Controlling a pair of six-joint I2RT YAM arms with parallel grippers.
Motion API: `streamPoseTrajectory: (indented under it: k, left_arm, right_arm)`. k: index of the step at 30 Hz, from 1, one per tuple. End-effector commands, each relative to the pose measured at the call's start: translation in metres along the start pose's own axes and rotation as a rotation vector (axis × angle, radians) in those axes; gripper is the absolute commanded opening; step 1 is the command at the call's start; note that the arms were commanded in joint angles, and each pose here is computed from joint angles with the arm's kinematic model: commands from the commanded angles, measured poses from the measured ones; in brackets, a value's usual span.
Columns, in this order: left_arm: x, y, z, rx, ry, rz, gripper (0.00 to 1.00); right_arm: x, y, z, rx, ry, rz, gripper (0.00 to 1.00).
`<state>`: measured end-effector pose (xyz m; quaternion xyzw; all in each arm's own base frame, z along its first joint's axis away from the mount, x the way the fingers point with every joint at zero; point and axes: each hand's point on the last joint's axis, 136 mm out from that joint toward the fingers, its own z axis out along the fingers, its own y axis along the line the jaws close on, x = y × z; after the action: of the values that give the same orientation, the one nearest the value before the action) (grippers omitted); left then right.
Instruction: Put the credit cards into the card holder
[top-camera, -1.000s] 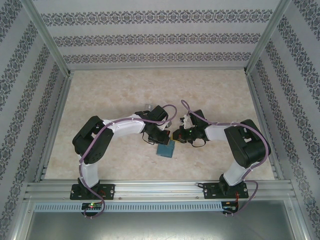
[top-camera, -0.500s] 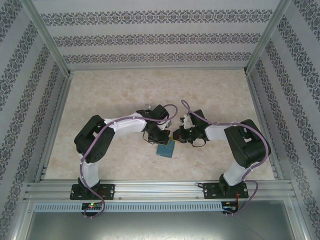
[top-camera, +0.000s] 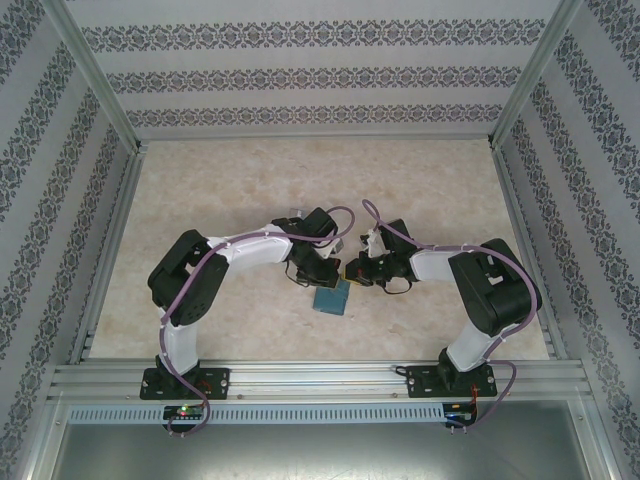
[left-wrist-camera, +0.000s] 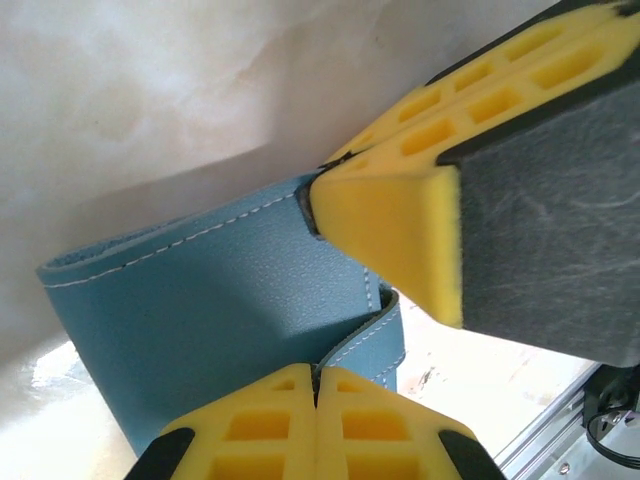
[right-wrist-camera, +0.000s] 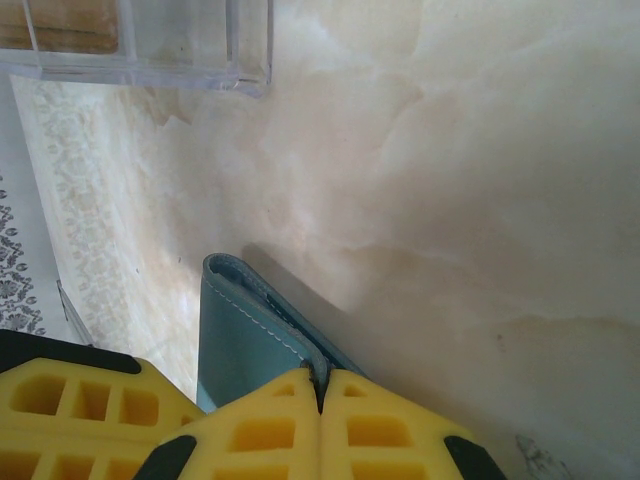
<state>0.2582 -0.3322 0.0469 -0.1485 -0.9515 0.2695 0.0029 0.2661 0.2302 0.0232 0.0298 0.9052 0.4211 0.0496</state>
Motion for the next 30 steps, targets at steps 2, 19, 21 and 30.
streamPoseTrajectory:
  k: [2, 19, 21, 30]
  left_arm:
    - [-0.014, -0.009, -0.013, 0.023, -0.038, 0.033, 0.00]
    - [0.003, 0.010, 0.009, 0.009, 0.020, -0.016, 0.00]
    - [0.004, 0.013, 0.009, -0.002, 0.022, -0.015, 0.00]
    - [-0.005, 0.023, 0.011, -0.002, 0.013, -0.025, 0.00]
  right_arm:
    - [0.003, -0.011, 0.004, 0.059, 0.006, 0.008, 0.00]
    - [0.001, -0.007, 0.004, 0.056, 0.004, 0.005, 0.00]
    - [0.002, -0.007, 0.004, 0.056, 0.006, 0.006, 0.00]
    - [0.002, -0.006, 0.003, 0.055, 0.004, 0.004, 0.00]
